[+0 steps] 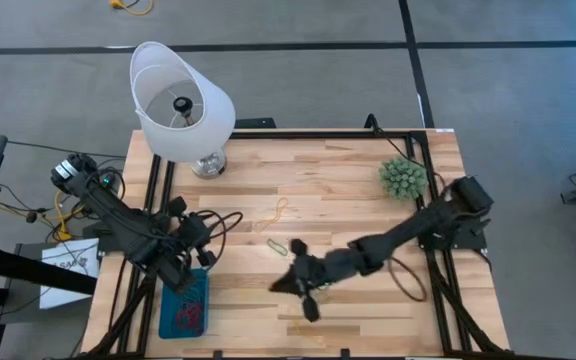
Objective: Pick and place items into bin
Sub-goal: Put the yellow rubber band into the blue bin
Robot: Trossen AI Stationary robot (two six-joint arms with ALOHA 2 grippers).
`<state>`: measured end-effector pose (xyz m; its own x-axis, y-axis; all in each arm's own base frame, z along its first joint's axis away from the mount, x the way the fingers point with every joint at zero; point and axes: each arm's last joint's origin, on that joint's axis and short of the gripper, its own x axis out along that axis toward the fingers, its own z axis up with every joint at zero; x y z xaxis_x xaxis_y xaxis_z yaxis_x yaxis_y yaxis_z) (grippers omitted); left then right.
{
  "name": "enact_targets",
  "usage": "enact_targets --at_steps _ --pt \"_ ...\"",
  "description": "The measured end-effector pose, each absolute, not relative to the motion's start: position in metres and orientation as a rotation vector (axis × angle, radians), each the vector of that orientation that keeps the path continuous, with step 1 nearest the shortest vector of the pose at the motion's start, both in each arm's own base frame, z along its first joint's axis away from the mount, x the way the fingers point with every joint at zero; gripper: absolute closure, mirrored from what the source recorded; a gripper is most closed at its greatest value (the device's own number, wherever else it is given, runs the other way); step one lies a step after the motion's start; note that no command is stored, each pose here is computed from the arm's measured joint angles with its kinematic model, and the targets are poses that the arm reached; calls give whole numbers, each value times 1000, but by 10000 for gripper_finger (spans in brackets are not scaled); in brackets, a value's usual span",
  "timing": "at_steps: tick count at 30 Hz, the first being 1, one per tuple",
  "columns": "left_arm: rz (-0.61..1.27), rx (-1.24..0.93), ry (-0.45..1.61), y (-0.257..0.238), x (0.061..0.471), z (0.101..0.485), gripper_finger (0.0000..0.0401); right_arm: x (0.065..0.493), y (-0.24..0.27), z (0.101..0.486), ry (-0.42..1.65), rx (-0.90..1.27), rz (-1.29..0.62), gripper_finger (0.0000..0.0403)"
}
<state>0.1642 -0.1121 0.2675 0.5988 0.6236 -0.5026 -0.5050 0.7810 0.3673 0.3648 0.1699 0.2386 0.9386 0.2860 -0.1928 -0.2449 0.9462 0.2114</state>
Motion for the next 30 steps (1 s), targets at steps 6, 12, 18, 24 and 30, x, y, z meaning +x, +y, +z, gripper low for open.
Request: enact_targets --at_steps 6,12,18,24,30 --pt "782 205 540 -101 154 303 314 425 147 225 140 113 231 402" --pt "799 195 416 -93 151 322 315 494 150 205 94 93 269 402" --pt "812 196 472 -88 149 321 315 544 158 194 76 94 259 403" --pt "809 202 479 -89 149 321 314 577 160 175 93 92 252 400" --pt "806 194 495 -89 149 320 315 586 159 140 209 84 256 354"
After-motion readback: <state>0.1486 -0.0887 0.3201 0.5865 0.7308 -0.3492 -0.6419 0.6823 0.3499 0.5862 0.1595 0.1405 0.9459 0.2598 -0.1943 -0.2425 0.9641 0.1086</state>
